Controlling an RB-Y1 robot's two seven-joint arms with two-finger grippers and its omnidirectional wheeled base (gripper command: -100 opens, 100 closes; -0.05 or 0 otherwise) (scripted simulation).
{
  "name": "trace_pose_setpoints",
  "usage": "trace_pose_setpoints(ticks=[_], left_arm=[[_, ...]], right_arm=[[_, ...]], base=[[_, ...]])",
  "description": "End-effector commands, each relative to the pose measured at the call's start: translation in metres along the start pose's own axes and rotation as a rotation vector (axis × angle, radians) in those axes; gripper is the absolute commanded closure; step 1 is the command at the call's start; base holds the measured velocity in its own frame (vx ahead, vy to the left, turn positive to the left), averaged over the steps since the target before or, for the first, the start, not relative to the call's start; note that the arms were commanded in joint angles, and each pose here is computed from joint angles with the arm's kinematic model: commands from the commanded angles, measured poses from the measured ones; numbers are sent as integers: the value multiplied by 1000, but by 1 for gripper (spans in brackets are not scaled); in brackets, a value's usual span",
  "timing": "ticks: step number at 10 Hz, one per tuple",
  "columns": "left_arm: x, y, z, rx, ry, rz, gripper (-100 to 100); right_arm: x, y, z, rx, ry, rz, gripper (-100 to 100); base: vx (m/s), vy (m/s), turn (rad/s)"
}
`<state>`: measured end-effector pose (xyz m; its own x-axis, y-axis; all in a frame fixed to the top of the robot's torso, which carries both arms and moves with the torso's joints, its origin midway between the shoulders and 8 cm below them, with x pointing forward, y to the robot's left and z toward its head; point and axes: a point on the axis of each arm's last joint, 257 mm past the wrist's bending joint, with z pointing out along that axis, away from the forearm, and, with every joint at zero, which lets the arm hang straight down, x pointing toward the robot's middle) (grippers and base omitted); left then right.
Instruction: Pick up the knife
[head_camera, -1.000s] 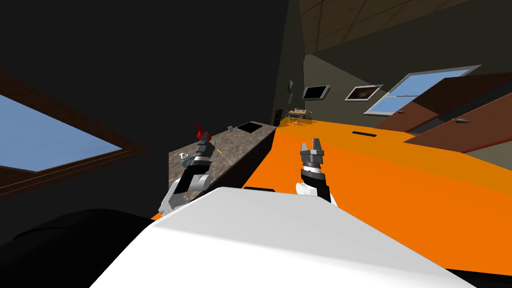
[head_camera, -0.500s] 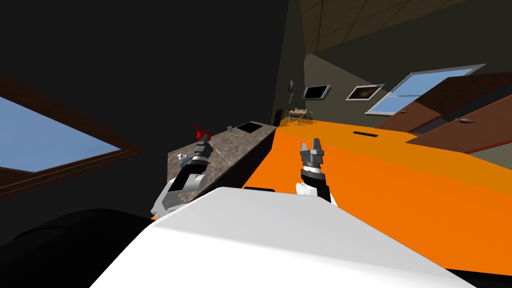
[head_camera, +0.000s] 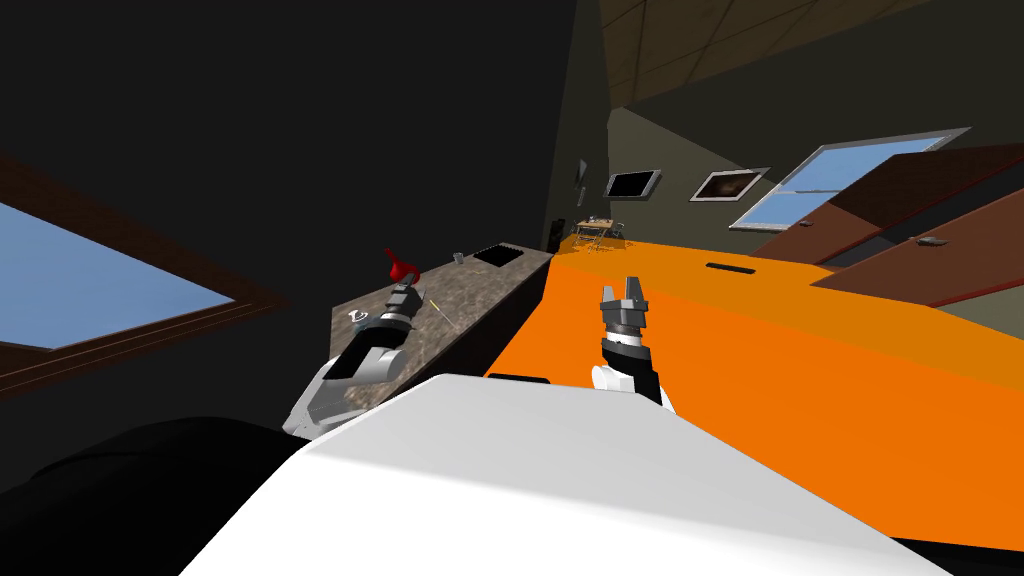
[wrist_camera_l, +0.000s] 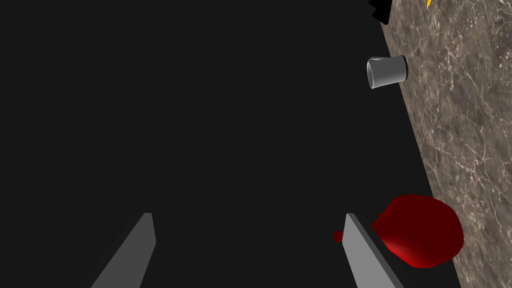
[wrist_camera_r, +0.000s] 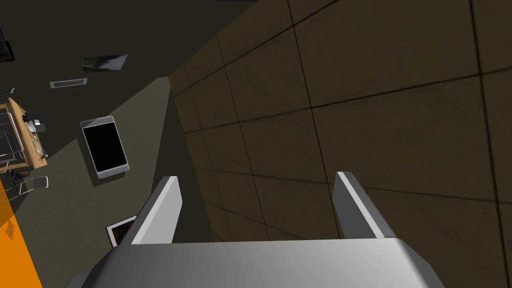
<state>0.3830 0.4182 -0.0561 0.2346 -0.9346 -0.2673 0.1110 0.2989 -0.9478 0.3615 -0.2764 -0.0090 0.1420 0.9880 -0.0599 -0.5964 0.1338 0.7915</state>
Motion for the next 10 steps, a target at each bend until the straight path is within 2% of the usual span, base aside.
trace_pose_setpoints(ticks=[1, 2, 5, 10], left_arm=[[-4, 12, -1, -51, 0, -1, -100], [-4, 13, -1, -55, 1, -1, -100], [-21, 37, -5, -160, 4, -2, -100], [-28, 66, -12, -280, 10, -2, -100]], right_arm=[[0, 0, 0, 0, 0, 0, 0], [0, 0, 0, 0, 0, 0, 0], [0, 0, 0, 0, 0, 0, 0], [0, 0, 0, 0, 0, 0, 0]], base=[[24, -9, -9], [11, -4, 3], [28, -11, -28], [21, -4, -21]])
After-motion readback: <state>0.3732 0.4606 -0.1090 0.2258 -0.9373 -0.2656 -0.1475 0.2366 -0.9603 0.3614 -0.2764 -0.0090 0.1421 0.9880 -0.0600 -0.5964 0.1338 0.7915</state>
